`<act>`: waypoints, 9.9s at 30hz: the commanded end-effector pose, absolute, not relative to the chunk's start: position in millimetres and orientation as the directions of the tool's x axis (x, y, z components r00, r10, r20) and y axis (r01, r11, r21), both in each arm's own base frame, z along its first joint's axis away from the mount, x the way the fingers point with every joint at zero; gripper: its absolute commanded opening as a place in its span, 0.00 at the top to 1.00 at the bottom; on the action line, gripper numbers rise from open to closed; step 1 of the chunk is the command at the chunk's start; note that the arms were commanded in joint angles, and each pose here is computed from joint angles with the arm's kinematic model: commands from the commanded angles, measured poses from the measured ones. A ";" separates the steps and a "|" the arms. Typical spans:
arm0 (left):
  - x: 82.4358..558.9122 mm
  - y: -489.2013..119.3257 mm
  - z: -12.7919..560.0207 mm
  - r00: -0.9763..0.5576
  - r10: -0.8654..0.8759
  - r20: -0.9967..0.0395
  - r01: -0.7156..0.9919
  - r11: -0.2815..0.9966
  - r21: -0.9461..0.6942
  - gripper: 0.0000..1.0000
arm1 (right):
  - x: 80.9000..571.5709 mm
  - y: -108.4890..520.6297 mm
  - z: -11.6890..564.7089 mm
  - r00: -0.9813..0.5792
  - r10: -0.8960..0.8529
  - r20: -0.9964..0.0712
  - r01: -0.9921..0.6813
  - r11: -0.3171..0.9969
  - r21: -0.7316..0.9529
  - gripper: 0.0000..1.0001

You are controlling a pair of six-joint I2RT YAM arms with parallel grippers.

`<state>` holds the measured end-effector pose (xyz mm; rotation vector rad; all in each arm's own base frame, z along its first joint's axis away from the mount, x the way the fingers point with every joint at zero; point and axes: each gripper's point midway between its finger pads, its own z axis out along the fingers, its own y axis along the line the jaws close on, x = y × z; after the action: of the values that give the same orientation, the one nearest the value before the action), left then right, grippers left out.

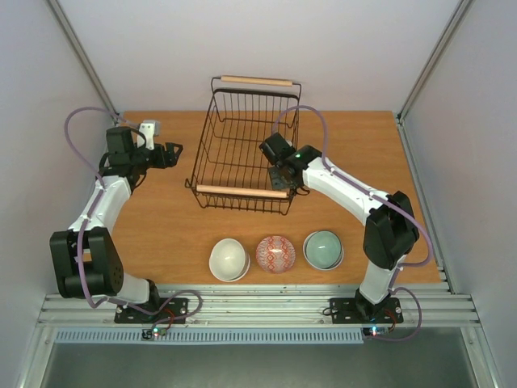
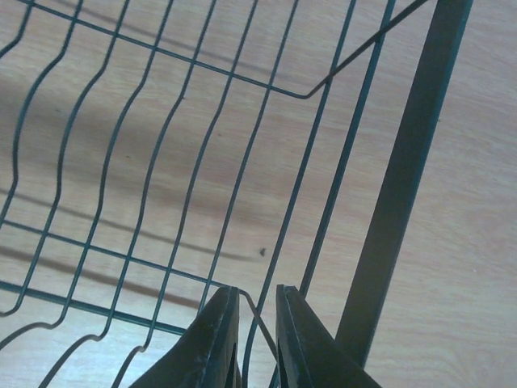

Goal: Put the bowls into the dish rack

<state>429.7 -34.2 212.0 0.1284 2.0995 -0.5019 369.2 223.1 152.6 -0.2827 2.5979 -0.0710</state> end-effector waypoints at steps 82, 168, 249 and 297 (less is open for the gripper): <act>426.5 -41.9 231.7 -0.513 -0.126 -0.849 0.320 0.890 -0.325 0.19 | 151.1 72.2 91.0 -0.957 0.148 -0.248 0.233 0.904 -0.358 0.97; 379.0 -193.4 267.0 -0.513 0.158 -0.844 0.677 0.679 -0.284 0.99 | 358.0 343.3 342.8 -0.501 -0.204 -0.841 -0.430 0.902 0.038 0.99; 367.4 -172.4 269.2 -0.492 0.083 -0.867 0.731 0.580 -0.359 0.16 | 404.1 326.8 300.4 -0.543 -0.268 -0.795 -0.612 0.775 0.156 0.99; 403.0 -129.6 242.9 -0.506 0.115 -0.855 0.551 0.806 -0.218 0.15 | 576.3 234.8 105.7 -0.636 -0.722 -0.273 -0.271 0.540 -0.797 0.26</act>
<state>400.4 -126.3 242.1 0.4730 2.0808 -0.5788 577.3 235.1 87.3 -0.8245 2.1801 -1.0189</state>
